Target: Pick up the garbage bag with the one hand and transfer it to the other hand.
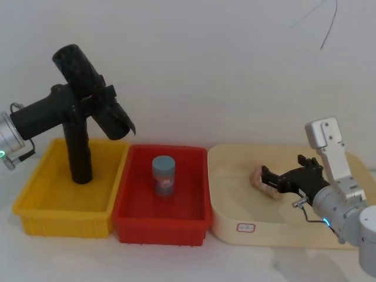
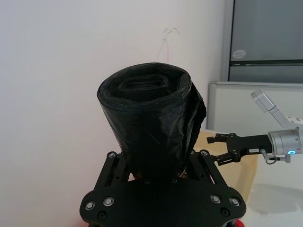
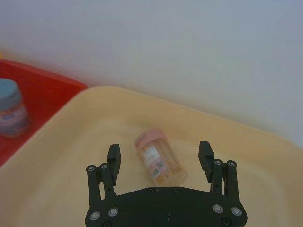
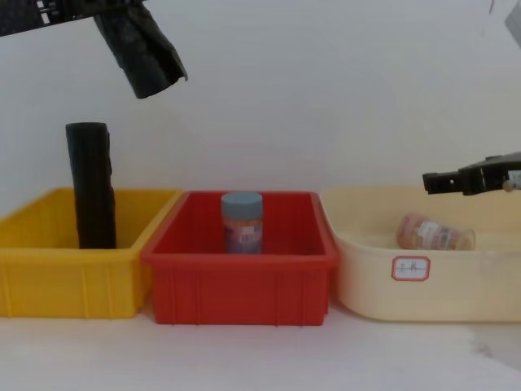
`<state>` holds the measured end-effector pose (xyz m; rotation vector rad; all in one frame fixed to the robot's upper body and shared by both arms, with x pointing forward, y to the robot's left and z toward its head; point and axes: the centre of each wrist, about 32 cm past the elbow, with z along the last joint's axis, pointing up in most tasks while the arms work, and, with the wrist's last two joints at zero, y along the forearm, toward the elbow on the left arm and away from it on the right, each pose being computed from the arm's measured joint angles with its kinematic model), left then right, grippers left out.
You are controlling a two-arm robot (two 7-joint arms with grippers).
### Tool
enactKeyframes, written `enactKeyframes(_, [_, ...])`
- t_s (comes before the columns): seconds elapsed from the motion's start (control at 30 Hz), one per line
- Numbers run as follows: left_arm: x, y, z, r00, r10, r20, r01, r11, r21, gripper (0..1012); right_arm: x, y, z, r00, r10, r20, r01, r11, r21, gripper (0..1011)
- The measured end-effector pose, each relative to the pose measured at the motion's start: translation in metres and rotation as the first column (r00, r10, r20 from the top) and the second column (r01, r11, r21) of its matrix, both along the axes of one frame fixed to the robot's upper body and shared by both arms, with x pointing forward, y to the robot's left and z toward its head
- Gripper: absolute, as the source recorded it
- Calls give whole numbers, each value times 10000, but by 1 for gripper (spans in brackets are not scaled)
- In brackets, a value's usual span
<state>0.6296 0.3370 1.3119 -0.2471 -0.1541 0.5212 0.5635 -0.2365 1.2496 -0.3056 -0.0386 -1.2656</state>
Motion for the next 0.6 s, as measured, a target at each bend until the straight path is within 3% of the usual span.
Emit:
enactKeyframes(0.3, [141, -71, 69, 9959, -844, -338, 850, 9962, 171, 463, -51, 5, 51, 9946, 950, 426, -958, 9952, 172, 1000])
enactKeyframes(0.37, [208, -105, 102, 9913, -1198, -540, 1214, 9922, 273, 463, -64, 14, 74, 9904, 1263, 557, -1277, 9916, 217, 999])
enactKeyframes(0.5, [276, -138, 135, 9844, -1593, -746, 1624, 9860, 373, 463, -81, 33, 115, 9808, 1786, 782, -1814, 9829, 303, 1000])
enactKeyframes(0.6, [363, -190, 181, 9742, -2010, -1028, 2069, 9771, 503, 463, -89, 53, 165, 9706, 2198, 983, -2243, 9738, 373, 999])
